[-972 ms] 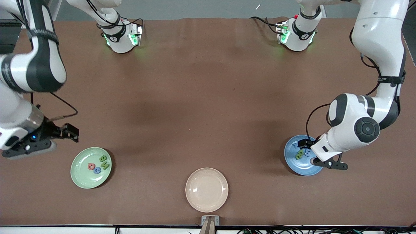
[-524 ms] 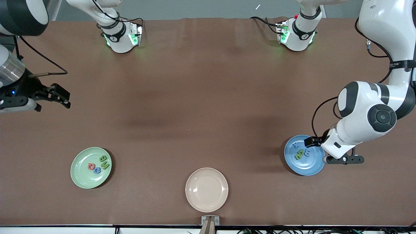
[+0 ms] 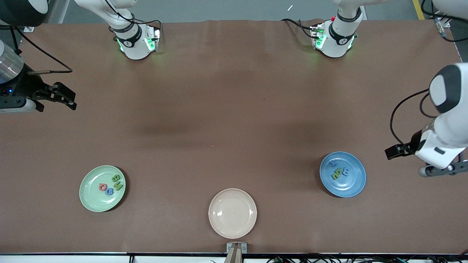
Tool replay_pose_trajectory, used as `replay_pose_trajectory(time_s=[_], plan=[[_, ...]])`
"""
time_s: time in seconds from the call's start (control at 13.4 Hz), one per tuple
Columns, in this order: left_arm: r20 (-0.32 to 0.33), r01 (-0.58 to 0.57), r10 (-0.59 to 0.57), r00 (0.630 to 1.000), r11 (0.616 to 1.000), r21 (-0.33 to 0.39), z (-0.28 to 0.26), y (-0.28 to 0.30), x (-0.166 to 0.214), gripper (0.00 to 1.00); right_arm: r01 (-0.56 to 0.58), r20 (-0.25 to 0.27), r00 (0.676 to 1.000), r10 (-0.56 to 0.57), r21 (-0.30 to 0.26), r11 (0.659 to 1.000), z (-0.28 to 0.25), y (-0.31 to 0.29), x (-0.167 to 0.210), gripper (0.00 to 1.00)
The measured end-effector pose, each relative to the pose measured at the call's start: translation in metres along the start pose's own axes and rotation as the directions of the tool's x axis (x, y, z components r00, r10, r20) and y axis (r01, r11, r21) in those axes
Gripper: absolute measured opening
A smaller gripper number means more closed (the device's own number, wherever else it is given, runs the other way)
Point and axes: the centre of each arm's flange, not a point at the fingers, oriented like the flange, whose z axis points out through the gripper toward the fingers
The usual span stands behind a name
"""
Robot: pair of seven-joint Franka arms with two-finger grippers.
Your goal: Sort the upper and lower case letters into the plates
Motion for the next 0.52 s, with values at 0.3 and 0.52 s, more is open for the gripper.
replay_pose_trajectory(time_s=[0.3,0.52], plan=[[-0.026,-0.032,0.032,0.999,0.999,-0.008,-0.102,0.036,-0.043,1.00,-0.008,-0.029,1.000,0.008,0.000,1.000,-0.032,0.002,-0.001,1.00],[0.035,-0.022,0.023,0.999,0.999,-0.035,-0.117,0.036,-0.060,1.00,-0.024,-0.072,0.997,0.023,-0.001,1.000,-0.059,0.010,-0.001,1.00]])
